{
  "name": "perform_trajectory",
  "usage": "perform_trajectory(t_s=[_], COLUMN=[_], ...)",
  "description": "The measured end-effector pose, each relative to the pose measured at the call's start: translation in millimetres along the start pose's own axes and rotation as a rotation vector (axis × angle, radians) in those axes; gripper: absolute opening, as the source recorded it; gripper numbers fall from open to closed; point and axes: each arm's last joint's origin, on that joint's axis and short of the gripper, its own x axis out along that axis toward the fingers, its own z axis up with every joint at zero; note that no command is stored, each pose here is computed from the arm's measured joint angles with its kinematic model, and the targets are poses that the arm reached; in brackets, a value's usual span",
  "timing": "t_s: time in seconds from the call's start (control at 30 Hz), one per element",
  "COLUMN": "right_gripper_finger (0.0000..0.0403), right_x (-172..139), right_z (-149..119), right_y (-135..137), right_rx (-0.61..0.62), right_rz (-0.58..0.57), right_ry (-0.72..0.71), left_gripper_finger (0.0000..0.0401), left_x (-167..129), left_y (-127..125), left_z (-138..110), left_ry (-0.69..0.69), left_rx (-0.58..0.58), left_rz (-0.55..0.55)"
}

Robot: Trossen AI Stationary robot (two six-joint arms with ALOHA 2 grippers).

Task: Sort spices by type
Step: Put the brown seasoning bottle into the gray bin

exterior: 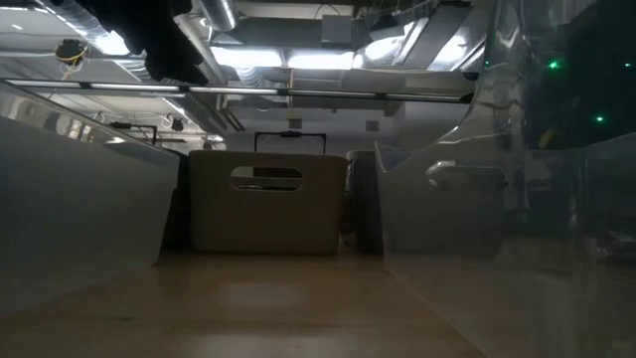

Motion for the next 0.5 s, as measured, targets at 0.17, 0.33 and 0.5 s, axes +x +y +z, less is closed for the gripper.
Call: perform_trajectory(t_s=[0.17,0.33,0.5], right_gripper_finger=[0.0192,0.0217,0.0202], right_x=[-1.9,-21.6,-53.0], right_z=[2.9,16.5,34.7], right_y=[2.4,9.6,17.7], right_rx=[-0.017,-0.045,-0.080], right_rz=[0.026,0.087,0.170], right_ry=[-0.018,-0.072,-0.160], left_gripper_finger=[0.0255,0.0255,0.0255], left_x=[0.0,-0.1,-0.1], left_y=[0.0,0.0,0.0], left_z=[0.0,0.1,0.2], left_ry=[0.000,0.000,-0.001], left_rx=[0.000,0.000,0.000], left_rz=[0.000,0.000,0.000])
